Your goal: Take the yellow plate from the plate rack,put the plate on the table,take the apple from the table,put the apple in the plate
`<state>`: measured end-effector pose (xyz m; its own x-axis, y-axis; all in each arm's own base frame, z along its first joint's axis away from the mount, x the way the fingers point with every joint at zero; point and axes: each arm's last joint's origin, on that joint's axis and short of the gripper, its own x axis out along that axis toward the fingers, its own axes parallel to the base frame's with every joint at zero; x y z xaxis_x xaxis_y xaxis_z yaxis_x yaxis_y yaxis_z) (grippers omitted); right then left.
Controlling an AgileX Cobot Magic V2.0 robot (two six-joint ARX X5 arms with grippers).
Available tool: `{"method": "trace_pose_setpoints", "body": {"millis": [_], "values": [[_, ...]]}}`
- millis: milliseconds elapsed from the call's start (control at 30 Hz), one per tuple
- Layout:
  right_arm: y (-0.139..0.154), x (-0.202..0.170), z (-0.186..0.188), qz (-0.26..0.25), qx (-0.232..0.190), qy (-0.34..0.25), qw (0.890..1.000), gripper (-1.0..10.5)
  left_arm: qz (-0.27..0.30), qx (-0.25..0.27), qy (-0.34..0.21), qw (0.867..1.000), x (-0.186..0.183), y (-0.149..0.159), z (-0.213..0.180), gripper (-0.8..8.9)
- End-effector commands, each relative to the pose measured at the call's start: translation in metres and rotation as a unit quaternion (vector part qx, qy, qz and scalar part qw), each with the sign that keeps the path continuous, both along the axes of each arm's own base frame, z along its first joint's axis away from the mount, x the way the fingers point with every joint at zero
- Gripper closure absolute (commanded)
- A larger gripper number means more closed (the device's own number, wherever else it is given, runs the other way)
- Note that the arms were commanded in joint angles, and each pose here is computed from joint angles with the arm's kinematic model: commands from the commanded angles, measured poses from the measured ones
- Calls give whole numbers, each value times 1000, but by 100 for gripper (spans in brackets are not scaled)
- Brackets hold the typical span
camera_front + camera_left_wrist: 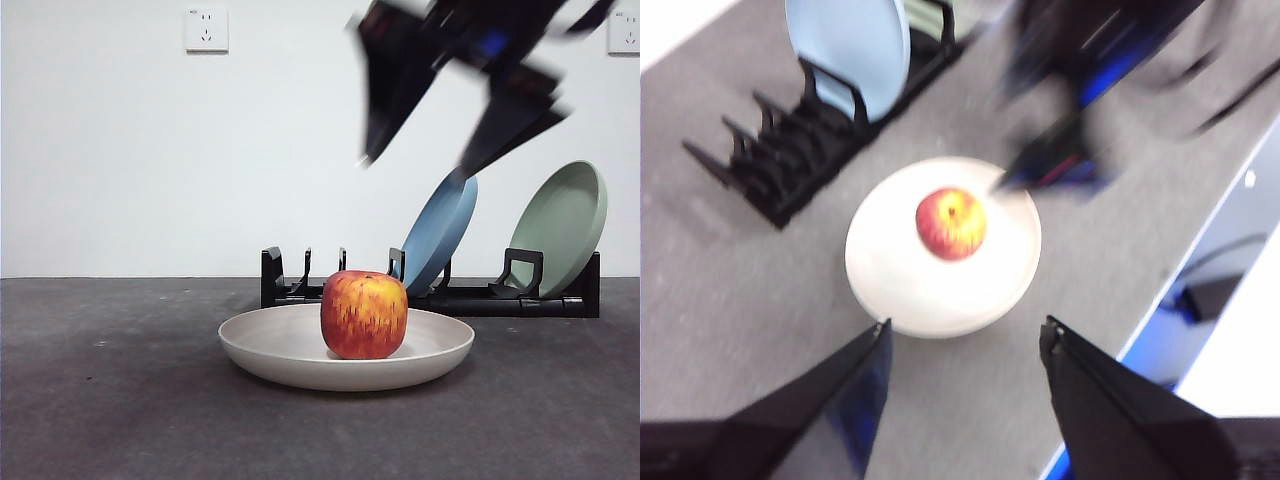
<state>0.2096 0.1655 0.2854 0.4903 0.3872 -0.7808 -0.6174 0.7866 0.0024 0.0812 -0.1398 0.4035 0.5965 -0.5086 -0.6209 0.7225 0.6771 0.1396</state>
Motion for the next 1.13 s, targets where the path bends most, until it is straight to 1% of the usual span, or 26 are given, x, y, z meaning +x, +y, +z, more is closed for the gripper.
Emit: {"method": "trace_pose_setpoints", "body": {"millis": [33, 133, 167, 300, 400, 467, 500, 533, 567, 667, 700, 733, 767, 1133], "values": [[-21, -29, 19, 10, 2, 24, 1000, 263, 3, 10, 7, 1000, -1, 2, -2, 562], [-41, -58, 34, 26, 12, 47, 998, 267, 3, 22, 13, 1000, -2, 3, -4, 562], [-47, -66, 37, 29, 15, 52, 998, 285, 2, 24, 15, 1000, -2, 4, -4, 562], [-70, -95, 49, 21, 22, 55, 998, 323, -15, 25, 33, 999, -3, 4, -6, 562], [-81, -108, 53, 13, 30, 55, 998, 323, -35, 17, 50, 998, -5, 3, -6, 563], [-85, -113, 56, 13, 35, 49, 998, 327, -37, 16, 52, 998, -5, 3, -6, 565], [-87, -115, 57, 13, 39, 44, 998, 359, -37, 17, 52, 998, -5, 3, -6, 567], [-88, -116, 57, 14, 41, 42, 998, 399, -37, 16, 52, 998, -5, 3, -6, 568], [-88, -118, 58, 14, 42, 40, 998, 473, -37, 17, 52, 998, -5, 3, -6, 595], [-89, -118, 58, 11, 45, 40, 998, 779, -37, 16, 52, 998, -5, 3, -6, 843], [-89, -119, 58, 11, 44, 41, 998, 920, -38, 16, 56, 998, -5, 3, -6, 821], [-89, -119, 58, 11, 43, 42, 998, 971, -43, 15, 60, 997, -6, 3, -7, 821], [-89, -119, 58, 11, 43, 42, 998, 950, -46, 15, 64, 997, -6, 3, -7, 821], [-89, -119, 58, 5, 44, 43, 998, 946, -51, 13, 67, 996, -6, 3, -7, 817]]}}
